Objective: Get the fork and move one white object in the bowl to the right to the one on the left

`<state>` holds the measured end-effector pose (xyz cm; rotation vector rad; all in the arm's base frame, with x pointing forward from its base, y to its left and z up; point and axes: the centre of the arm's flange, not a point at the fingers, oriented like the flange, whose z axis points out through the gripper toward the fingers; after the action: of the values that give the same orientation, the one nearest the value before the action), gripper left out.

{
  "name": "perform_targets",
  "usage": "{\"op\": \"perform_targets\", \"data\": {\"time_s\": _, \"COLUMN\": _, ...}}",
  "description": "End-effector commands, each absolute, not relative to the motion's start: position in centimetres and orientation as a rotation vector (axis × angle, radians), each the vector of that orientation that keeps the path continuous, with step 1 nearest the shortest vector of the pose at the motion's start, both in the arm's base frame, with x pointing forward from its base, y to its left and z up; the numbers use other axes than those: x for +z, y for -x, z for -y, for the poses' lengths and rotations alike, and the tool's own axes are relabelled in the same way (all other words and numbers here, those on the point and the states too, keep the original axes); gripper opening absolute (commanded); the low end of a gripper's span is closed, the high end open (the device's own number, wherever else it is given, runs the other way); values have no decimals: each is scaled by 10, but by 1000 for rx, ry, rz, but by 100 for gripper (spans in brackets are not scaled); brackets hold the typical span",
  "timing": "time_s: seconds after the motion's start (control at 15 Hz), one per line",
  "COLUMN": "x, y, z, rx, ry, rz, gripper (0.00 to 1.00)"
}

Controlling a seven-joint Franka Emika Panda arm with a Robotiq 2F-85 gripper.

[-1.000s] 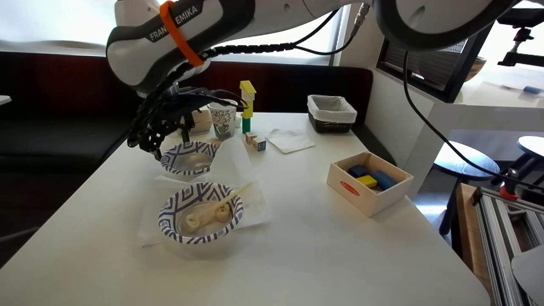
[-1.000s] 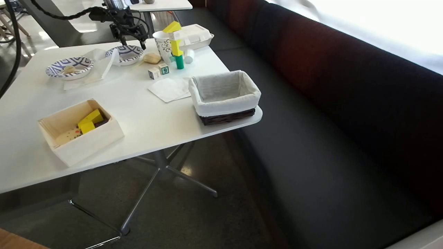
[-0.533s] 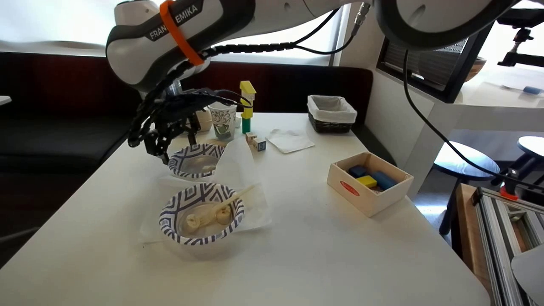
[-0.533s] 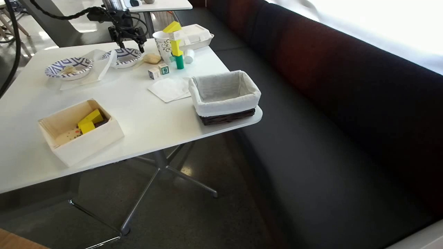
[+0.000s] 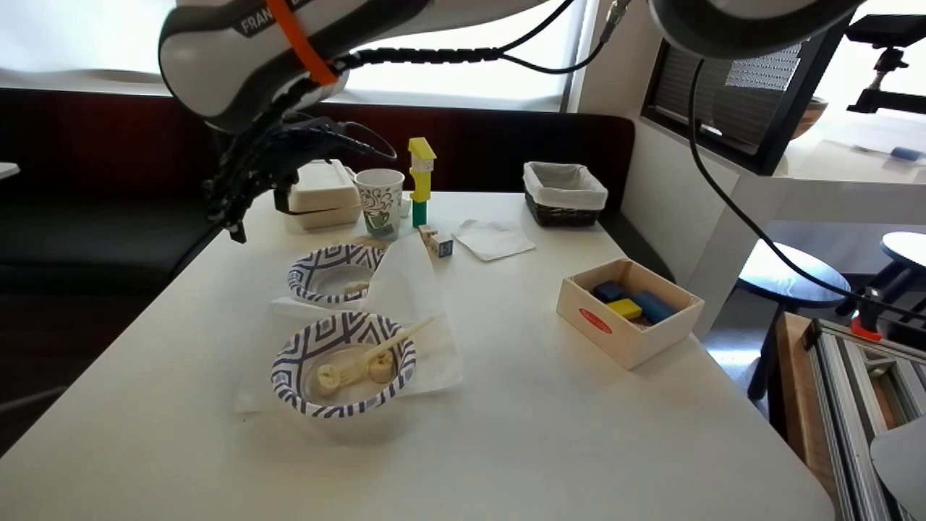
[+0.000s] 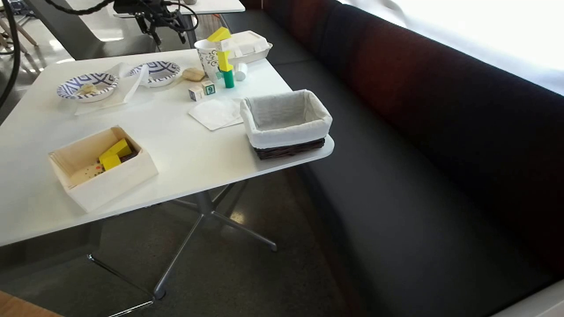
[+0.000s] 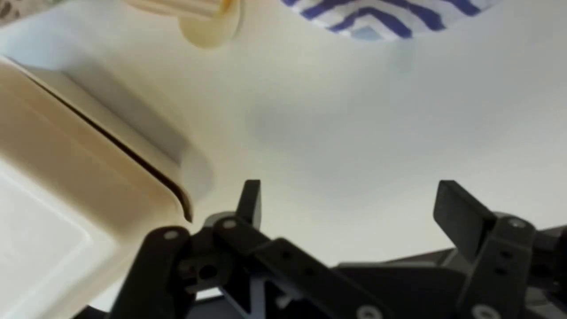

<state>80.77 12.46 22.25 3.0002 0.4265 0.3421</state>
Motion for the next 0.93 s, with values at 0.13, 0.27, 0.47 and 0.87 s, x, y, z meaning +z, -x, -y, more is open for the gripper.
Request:
{"op": "perform_targets", "data": {"time_s": 0.13, "x": 308, "y": -738, "z": -135, "rx": 312, "ry": -3114, "rz": -819, "gripper": 100}}
{"op": "perform_targets", "data": {"time_s": 0.27, "x": 334, "y": -725, "z": -138, "rx": 325, "ry": -3114, "rz": -983, "gripper": 100}}
{"op": "perform_targets", "data": {"time_s": 0.47, "x": 367, "y": -704, "z": -132, "rx": 315, "ry": -3090, "rz": -1227, "gripper": 100}}
{"op": "perform_targets", "data": {"time_s": 0.87, "x": 397, "y": -721, "z": -123, "rx": 250, "ry": -3086, "rz": -1380, "gripper": 100}}
